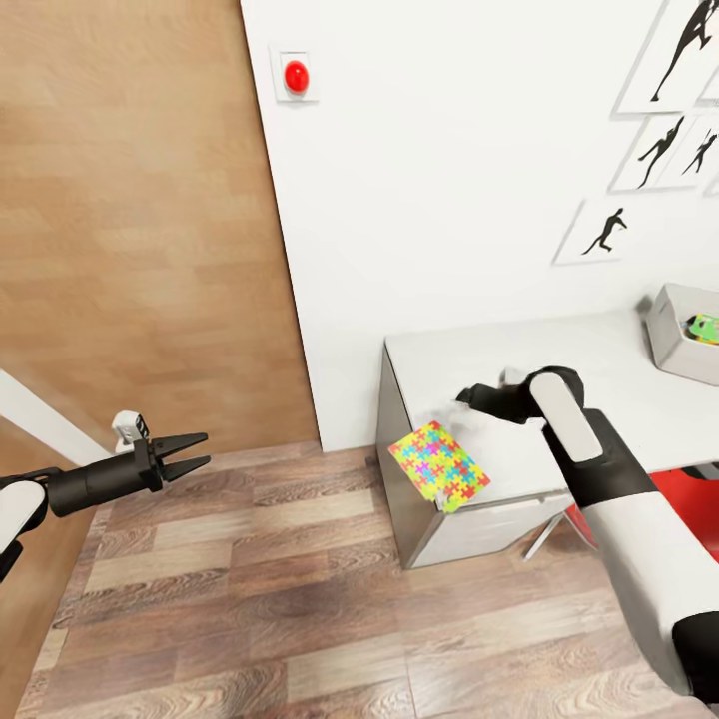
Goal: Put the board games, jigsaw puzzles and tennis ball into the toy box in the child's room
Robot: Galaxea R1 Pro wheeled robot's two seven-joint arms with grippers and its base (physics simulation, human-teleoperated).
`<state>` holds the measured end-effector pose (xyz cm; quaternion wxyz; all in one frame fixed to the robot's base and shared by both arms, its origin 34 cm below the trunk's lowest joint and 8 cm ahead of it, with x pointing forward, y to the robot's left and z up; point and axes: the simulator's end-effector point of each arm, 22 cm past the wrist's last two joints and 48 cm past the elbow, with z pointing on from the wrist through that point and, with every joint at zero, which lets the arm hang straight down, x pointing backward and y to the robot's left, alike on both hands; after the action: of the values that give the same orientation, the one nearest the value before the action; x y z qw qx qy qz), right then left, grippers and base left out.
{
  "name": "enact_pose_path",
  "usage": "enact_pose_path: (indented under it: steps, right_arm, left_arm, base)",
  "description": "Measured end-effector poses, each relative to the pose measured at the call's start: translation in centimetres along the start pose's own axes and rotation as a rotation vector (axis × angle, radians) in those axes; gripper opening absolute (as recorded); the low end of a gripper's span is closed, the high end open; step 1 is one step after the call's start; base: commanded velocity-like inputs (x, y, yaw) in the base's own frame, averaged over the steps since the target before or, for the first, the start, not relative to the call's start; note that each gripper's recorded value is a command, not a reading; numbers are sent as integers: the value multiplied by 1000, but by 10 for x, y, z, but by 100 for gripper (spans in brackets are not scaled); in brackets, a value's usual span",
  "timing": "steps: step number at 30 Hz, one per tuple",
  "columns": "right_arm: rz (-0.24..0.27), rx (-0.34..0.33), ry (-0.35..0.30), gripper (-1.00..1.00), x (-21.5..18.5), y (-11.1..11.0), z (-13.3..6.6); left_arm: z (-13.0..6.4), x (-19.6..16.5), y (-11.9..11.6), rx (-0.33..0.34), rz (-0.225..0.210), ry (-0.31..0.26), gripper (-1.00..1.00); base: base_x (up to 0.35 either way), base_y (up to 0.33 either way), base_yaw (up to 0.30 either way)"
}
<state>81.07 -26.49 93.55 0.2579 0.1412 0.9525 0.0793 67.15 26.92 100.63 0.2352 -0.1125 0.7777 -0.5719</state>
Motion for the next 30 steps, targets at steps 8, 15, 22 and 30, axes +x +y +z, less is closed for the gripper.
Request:
enact_pose_path:
  steps: [8, 15, 22, 30]
  right_arm:
    - [102, -204, -59, 100, 15, -46, -50]
    - [251, -456, -86, 100, 65, -77, -90]
    - [382, -722, -162, 100, 84, -87, -141]
    - [408, -897, -283, 100, 98, -85, -181]
  left_arm:
    - [1, 2, -1, -10, 9, 5, 100]
    - [-6, 3, 10, -28, -24, -6, 100]
    - [-19, 9, 44, -76, -115, -27, 100]
    - [-23, 9, 40, -74, -115, -29, 100]
  base:
    - [0, 0, 0]
    - [0, 0, 0]
    - [0, 0, 0]
    - [0, 0, 0]
